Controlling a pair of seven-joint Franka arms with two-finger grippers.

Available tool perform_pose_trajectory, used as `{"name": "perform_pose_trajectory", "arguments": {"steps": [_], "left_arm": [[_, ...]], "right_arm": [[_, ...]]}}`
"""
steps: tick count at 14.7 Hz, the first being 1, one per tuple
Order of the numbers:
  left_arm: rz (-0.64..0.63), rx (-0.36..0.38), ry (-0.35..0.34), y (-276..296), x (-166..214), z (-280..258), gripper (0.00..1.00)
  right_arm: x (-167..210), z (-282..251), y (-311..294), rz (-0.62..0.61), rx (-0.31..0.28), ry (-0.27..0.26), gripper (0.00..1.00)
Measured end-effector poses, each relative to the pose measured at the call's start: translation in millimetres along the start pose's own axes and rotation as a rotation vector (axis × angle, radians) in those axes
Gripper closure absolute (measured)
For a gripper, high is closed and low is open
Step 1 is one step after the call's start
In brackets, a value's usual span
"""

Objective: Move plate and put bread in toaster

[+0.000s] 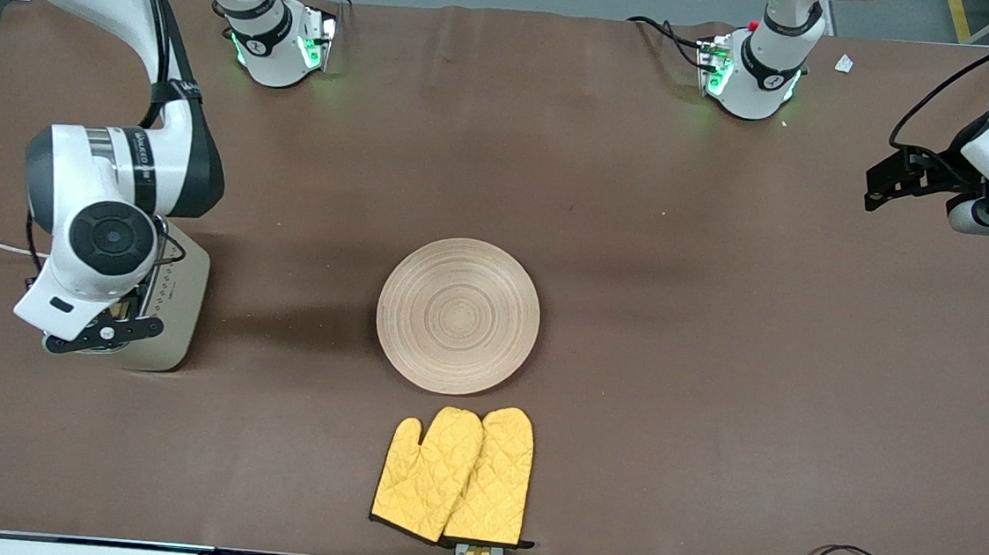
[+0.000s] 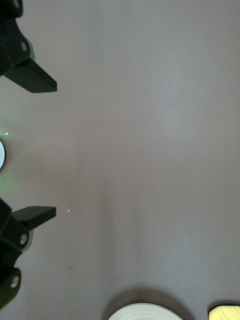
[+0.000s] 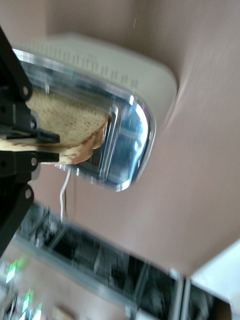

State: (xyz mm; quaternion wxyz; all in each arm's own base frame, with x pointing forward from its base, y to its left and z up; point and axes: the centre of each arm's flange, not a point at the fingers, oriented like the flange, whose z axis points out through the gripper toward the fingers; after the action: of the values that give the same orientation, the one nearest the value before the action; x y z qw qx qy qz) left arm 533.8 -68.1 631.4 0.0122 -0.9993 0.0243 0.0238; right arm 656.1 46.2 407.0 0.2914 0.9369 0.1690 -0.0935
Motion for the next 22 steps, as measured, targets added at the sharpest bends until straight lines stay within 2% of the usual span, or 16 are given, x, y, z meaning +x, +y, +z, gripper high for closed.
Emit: {"name": "perform_pose_trajectory", "arguments": {"steps": [1,3,6,7,8,11,13,17,18,22], "left_arm": [[0.0,0.0,0.0,-0.2,0.0,0.1,0.0],[-0.001,0.0,0.0,-0.9,0.1,0.2,0.0],[-0.002,0.0,-0.001,-1.0,0.1,0.5,0.0],[-0.002,0.0,-0.001,-1.0,0.1,0.5,0.0],[-0.002,0.0,-0.001,-1.0,0.1,0.6,0.0],[-0.002,0.0,-0.002,-1.2,0.1,0.8,0.0],[-0.002,0.0,-0.002,-1.4,0.1,0.8,0.0],[-0.003,0.0,-0.002,-2.0,0.2,1.0,0.0],[-0.003,0.0,-0.002,-2.0,0.2,1.0,0.0],[-0.003,0.0,-0.001,-1.9,0.3,0.8,0.0]], "right_arm": [[-0.5,-1.0,5.0,0.018,0.029,0.006,0.68],[-0.4,-5.7,13.1,0.039,0.049,0.022,0.47],[1.3,-39.5,26.4,0.071,0.059,0.092,0.21],[-1.1,-58.3,32.8,0.095,0.098,0.131,0.07],[-6.2,-79.0,40.3,0.124,0.155,0.174,0.0],[-39.2,-145.7,67.9,0.204,0.327,0.309,0.0],[-72.5,-175.7,89.5,0.243,0.394,0.351,0.0],[-130.5,-189.7,142.3,0.334,0.542,0.386,0.0],[-139.4,-188.0,149.8,0.338,0.569,0.381,0.0],[-167.7,-194.6,150.2,0.316,0.598,0.314,0.0]]}}
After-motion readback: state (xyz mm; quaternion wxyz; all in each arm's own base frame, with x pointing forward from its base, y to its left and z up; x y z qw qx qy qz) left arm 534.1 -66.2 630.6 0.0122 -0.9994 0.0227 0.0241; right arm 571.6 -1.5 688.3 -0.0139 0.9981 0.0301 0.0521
